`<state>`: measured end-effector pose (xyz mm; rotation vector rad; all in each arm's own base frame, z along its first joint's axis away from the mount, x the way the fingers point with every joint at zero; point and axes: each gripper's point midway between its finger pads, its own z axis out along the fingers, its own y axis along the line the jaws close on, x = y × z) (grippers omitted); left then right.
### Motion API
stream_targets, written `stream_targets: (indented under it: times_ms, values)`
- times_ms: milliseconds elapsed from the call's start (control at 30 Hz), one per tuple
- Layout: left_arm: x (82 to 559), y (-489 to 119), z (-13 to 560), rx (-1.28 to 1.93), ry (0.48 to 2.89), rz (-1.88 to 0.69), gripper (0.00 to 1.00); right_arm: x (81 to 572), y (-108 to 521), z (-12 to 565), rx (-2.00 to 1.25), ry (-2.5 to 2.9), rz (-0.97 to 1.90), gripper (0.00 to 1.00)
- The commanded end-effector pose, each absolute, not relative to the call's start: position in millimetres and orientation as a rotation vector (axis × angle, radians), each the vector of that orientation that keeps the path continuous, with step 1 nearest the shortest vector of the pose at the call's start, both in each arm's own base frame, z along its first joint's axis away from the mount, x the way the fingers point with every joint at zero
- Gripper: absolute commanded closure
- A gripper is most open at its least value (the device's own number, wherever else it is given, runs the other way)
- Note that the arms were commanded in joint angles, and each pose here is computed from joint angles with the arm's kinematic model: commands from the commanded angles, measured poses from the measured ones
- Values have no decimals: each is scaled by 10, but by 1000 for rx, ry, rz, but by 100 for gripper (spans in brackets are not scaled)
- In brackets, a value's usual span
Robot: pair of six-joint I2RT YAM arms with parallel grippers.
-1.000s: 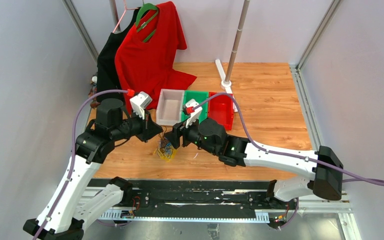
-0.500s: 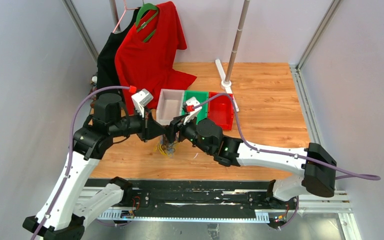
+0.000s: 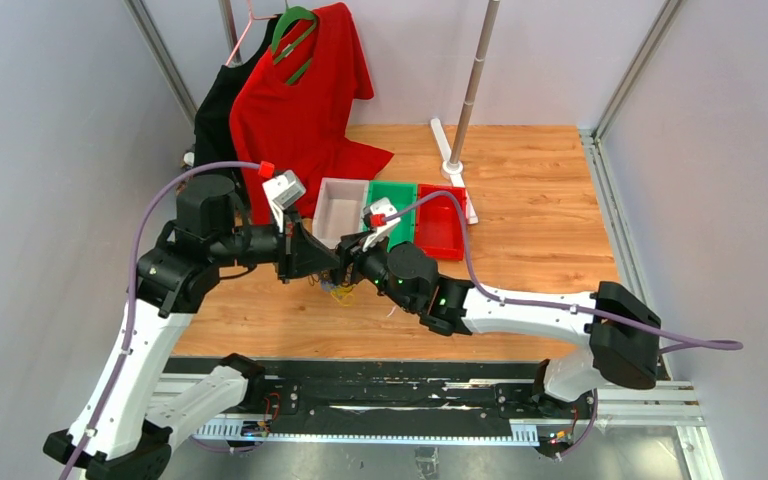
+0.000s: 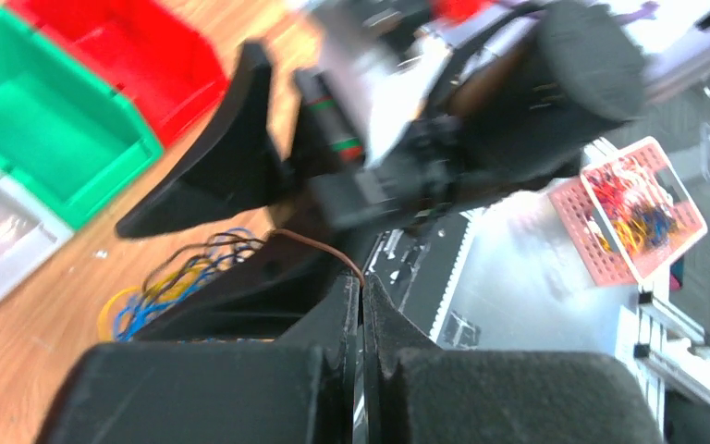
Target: Untangle the cables
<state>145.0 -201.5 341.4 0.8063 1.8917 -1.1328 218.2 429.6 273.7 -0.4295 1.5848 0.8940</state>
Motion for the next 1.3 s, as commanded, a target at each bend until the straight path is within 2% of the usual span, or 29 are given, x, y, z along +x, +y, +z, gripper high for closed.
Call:
stream_targets:
  times_ms: [0, 233, 800, 1133, 1267]
  values:
    - [1120, -2075, 3921, 957, 1682, -1240, 99, 2243, 4181, 2187, -423, 1694, 758, 43]
    - [1101, -2060, 4132, 970, 1635, -1216, 100, 2264, 3897, 1928, -364, 1745, 689, 48]
    - [1417, -1850, 5048, 938, 1394, -830, 99, 2177, 3420, 1192, -295, 1902, 579, 52]
    - [1550, -1561, 5910, 829, 1169, -544, 100, 2110, 3393, 800, -283, 2003, 556, 53]
    - [1515, -1421, 6323, 737, 1035, -468, 99, 2087, 3362, 682, -270, 2033, 547, 50]
